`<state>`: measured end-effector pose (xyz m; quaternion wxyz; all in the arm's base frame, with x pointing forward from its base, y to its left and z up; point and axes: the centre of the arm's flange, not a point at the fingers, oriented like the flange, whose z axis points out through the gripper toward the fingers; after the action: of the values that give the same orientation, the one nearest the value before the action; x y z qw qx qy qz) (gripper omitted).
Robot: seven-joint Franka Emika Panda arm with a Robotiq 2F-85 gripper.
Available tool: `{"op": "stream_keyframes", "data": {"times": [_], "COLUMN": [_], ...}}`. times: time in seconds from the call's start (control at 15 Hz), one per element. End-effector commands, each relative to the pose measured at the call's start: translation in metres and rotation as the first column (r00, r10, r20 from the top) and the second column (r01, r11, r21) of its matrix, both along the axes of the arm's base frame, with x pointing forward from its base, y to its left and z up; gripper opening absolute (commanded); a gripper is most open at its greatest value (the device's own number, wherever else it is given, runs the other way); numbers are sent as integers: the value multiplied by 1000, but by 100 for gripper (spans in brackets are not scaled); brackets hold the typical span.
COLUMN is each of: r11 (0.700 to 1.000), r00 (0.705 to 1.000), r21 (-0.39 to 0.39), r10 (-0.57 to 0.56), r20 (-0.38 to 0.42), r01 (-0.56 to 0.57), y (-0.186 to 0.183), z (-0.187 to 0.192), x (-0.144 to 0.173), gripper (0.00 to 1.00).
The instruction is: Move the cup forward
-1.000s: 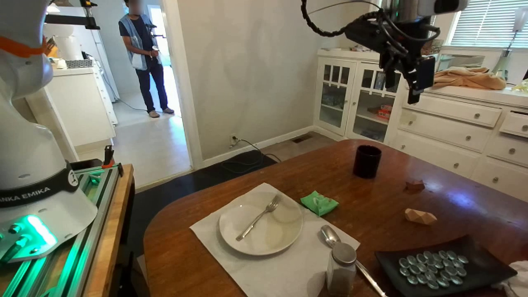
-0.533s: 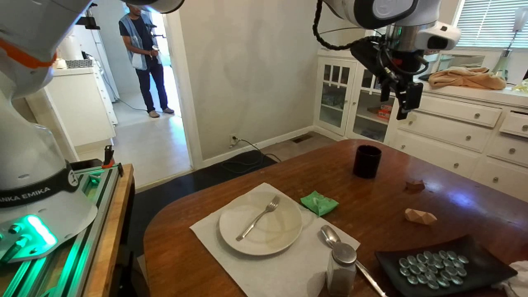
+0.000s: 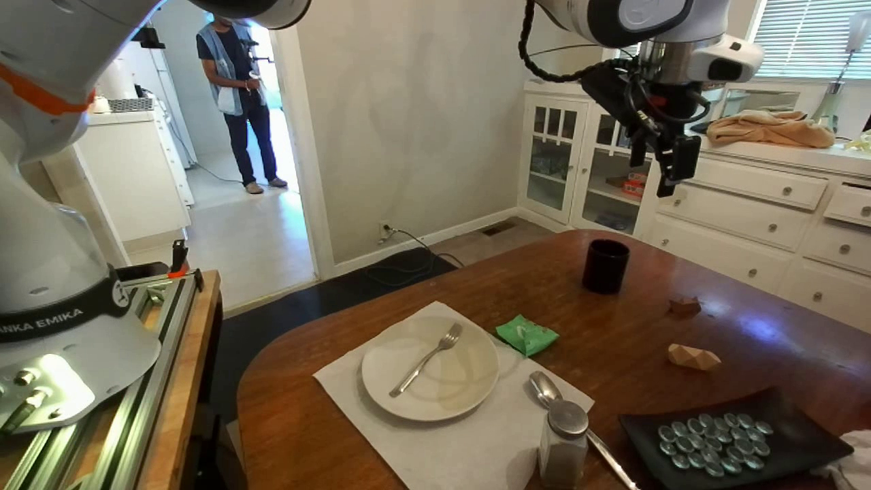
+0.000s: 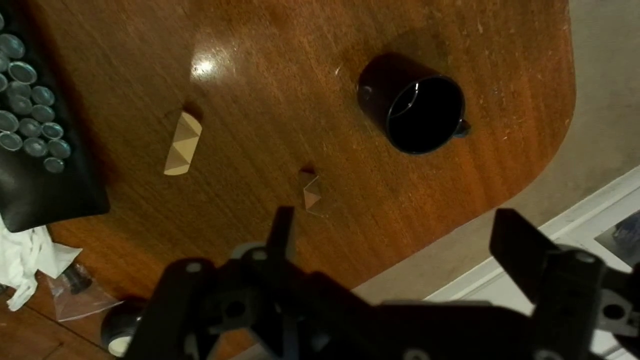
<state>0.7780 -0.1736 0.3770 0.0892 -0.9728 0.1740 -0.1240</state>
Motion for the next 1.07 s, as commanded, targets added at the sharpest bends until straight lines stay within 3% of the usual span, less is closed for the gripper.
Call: {"op": "stream_keyframes", "data": {"times": [0.0,0.53,1.0], "r11": [999,997,997], "r00": [1000,1000,999], "r21": [32,74,68], "r10": [-20,12,-32], "r20": [10,22,-2], "r01": [20,-14,32], "y": [1,41,49], "z": [-31,-106,-156], "x": [14,70,80], "gripper": [100,100,100]}}
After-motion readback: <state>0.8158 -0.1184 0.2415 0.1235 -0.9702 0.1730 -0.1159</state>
